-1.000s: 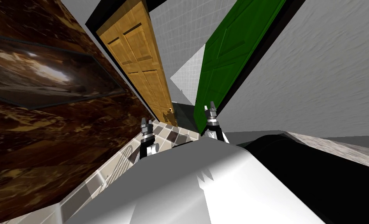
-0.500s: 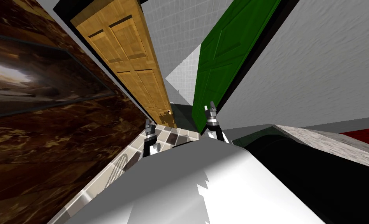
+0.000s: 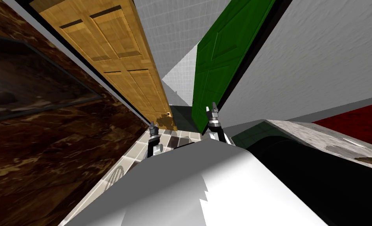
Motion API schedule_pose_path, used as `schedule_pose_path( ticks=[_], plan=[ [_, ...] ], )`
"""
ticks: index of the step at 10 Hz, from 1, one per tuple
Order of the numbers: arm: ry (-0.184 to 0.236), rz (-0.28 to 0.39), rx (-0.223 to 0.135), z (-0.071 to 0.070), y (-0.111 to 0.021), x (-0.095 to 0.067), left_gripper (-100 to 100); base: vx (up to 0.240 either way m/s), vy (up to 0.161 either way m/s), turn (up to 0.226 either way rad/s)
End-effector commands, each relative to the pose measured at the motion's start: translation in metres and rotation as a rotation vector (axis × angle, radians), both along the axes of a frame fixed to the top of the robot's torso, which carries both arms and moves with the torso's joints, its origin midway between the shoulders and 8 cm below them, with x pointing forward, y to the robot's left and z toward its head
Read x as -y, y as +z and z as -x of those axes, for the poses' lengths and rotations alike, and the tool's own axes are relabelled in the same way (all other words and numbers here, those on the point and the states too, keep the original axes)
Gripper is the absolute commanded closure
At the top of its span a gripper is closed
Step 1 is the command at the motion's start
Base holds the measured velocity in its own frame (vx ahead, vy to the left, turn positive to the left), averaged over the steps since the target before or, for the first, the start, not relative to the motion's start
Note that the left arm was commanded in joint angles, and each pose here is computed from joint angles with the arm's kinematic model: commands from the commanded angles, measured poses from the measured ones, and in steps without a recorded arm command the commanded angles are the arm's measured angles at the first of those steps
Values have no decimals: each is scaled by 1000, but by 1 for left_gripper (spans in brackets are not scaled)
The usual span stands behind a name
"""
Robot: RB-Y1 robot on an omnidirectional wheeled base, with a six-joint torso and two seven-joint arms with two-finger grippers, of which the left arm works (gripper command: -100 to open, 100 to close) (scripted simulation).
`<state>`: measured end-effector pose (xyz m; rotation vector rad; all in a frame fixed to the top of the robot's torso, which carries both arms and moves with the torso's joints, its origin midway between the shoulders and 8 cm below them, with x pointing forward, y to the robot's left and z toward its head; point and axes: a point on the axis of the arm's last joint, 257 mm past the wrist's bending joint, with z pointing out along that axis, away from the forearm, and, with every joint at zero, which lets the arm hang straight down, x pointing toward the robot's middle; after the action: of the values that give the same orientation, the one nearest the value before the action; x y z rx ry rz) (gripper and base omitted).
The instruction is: Push the door open
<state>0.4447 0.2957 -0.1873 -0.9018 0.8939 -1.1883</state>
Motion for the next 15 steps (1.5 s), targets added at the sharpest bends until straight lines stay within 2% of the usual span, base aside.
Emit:
schedule_pose_path(
  ticks=[1, 5, 8, 11, 12, 15],
  plan=[
    [-1, 5, -23, -3, -12, 0, -100, 49, 114, -207],
    [-4, 20, -80, -12, -46, 1, -100, 55, 104, -190],
    [-5, 28, -108, -16, -62, 2, -100, 38, 103, -148],
    [-7, 41, -147, -20, -85, 4, -100, 27, 78, -172],
    [-7, 41, -149, -20, -86, 4, -100, 28, 70, -37],
    [-9, 54, -187, -23, -107, 7, -100, 26, 96, -163]
  ],
)
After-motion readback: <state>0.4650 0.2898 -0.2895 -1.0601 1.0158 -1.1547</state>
